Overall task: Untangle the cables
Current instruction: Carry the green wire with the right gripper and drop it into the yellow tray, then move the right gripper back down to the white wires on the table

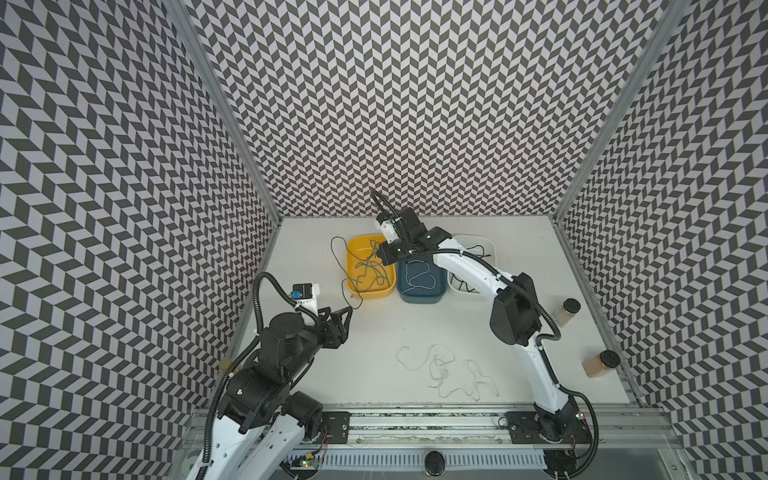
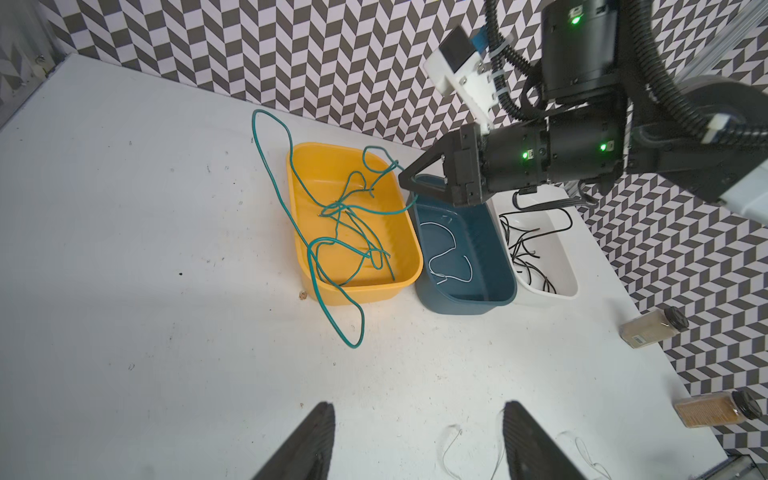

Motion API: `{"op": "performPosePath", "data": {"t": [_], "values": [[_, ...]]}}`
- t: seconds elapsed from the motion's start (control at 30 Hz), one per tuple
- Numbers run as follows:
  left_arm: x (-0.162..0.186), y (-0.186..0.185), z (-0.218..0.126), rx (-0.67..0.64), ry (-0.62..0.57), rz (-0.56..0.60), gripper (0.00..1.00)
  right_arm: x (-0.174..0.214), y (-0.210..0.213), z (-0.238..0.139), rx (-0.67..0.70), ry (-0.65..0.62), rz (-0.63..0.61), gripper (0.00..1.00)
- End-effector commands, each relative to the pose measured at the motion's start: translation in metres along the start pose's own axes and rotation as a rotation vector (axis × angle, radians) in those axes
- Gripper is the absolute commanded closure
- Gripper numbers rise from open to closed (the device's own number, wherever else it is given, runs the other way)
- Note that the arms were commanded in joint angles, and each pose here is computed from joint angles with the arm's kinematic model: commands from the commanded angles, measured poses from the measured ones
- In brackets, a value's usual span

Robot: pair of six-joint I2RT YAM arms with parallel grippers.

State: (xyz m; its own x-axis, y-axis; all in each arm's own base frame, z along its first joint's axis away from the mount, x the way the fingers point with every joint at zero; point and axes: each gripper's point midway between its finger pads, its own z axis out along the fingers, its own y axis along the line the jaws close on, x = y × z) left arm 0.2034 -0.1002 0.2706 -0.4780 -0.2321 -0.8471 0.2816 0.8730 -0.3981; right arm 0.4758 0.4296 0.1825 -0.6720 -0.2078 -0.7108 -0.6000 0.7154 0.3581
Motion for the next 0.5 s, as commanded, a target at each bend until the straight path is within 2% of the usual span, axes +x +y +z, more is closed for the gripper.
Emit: {"op": "performPosePath", "data": {"t": [0.0, 0.07, 0.13, 0.17, 0.3, 0.4, 0.47], "values": [[0.001, 0.005, 0.001, -0.023, 0.002, -0.004, 0.34, 0.009, 0.008, 0.004, -0.042, 0.034, -0.019, 1.00], [0.002, 0.005, 0.001, -0.021, 0.004, -0.004, 0.34, 0.008, 0.013, -0.002, -0.039, 0.025, -0.032, 0.92], [0.002, 0.005, 0.001, -0.022, 0.004, -0.004, 0.34, 0.007, 0.019, -0.009, -0.042, 0.015, -0.041, 0.71], [0.002, 0.005, 0.001, -0.023, 0.006, -0.004, 0.34, 0.006, 0.021, -0.013, -0.044, 0.015, -0.043, 0.67], [0.004, 0.005, 0.004, -0.022, 0.019, -0.003, 0.34, -0.008, 0.026, -0.042, -0.013, -0.012, -0.052, 0.60], [0.005, 0.004, 0.006, -0.019, 0.030, -0.002, 0.34, -0.024, 0.032, -0.091, 0.036, -0.067, -0.056, 0.55], [0.006, 0.003, 0.006, -0.010, 0.033, -0.001, 0.34, -0.020, 0.032, -0.124, 0.072, -0.096, -0.045, 0.52]]}}
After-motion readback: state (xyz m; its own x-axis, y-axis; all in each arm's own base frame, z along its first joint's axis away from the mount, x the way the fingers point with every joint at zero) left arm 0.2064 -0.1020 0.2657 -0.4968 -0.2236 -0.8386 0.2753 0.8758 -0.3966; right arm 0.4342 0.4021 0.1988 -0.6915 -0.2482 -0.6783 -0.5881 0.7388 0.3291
